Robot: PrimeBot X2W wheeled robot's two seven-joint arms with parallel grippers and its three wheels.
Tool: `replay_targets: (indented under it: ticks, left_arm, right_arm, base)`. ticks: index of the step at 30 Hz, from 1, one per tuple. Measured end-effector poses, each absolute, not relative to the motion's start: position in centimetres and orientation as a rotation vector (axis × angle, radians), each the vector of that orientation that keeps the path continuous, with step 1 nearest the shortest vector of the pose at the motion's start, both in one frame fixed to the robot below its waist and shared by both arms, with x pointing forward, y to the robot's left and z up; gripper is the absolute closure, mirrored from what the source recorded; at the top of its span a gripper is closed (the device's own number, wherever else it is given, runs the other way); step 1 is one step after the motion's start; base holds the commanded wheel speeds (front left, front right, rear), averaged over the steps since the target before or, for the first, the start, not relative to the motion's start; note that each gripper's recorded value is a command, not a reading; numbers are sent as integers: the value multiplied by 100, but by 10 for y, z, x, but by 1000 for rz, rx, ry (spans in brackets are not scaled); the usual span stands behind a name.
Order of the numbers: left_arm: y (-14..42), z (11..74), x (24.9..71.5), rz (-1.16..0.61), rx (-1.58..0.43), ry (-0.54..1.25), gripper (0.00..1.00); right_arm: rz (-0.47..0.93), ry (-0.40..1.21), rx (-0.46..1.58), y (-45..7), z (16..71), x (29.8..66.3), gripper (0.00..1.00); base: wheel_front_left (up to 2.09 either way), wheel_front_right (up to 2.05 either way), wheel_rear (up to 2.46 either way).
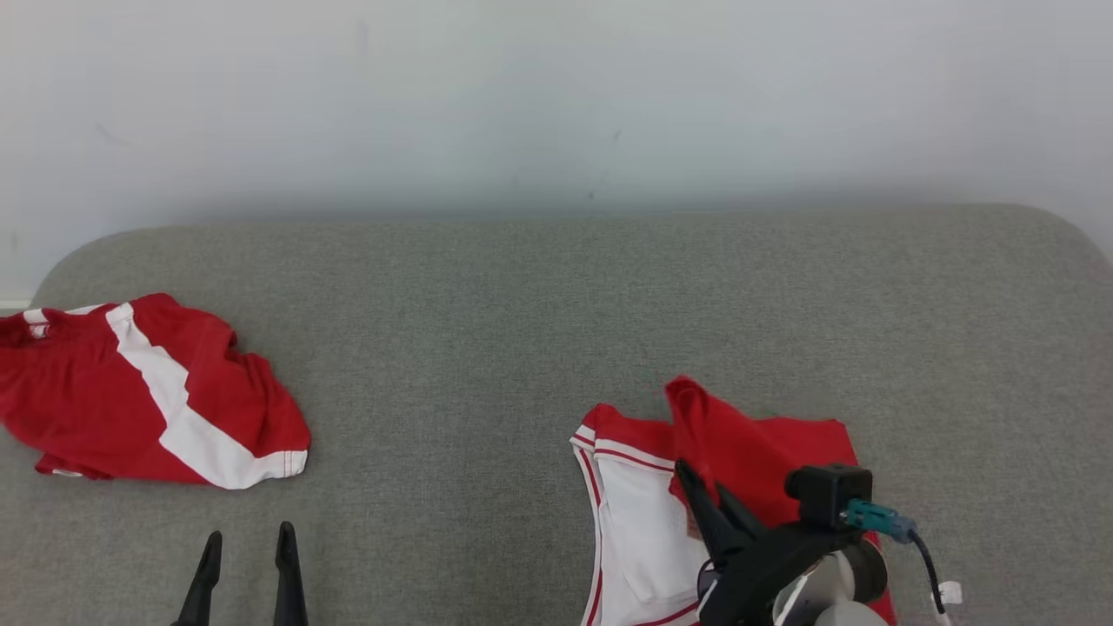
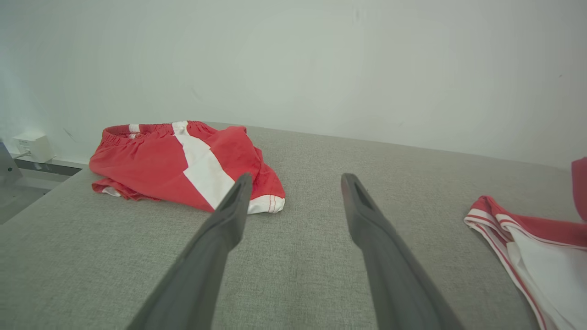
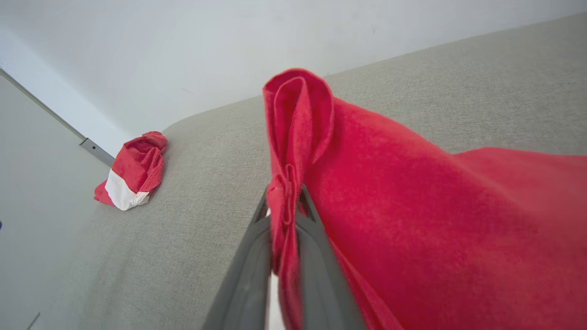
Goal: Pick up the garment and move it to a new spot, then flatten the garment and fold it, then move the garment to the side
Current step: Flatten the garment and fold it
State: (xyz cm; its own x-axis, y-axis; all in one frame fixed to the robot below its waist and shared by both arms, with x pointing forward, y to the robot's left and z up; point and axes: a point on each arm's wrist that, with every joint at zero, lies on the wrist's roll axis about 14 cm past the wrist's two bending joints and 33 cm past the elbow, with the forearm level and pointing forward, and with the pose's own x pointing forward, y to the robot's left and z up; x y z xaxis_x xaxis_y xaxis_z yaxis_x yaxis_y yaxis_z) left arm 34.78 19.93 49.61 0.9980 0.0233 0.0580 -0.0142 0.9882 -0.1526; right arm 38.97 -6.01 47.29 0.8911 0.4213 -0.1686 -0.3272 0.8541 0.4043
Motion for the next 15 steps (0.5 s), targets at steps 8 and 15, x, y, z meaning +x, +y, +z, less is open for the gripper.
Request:
replay_targets:
  ticks: [8, 15]
  left_arm:
    - [207, 495, 347, 45, -154, -59, 0]
    - [210, 493, 346, 58, -163, -52, 0]
  right_arm:
    - [475, 333, 387, -28, 453, 380, 100]
    - [481, 348, 389, -21, 442, 381, 26]
  base:
    - [0, 0, 0]
    - [0, 0, 0]
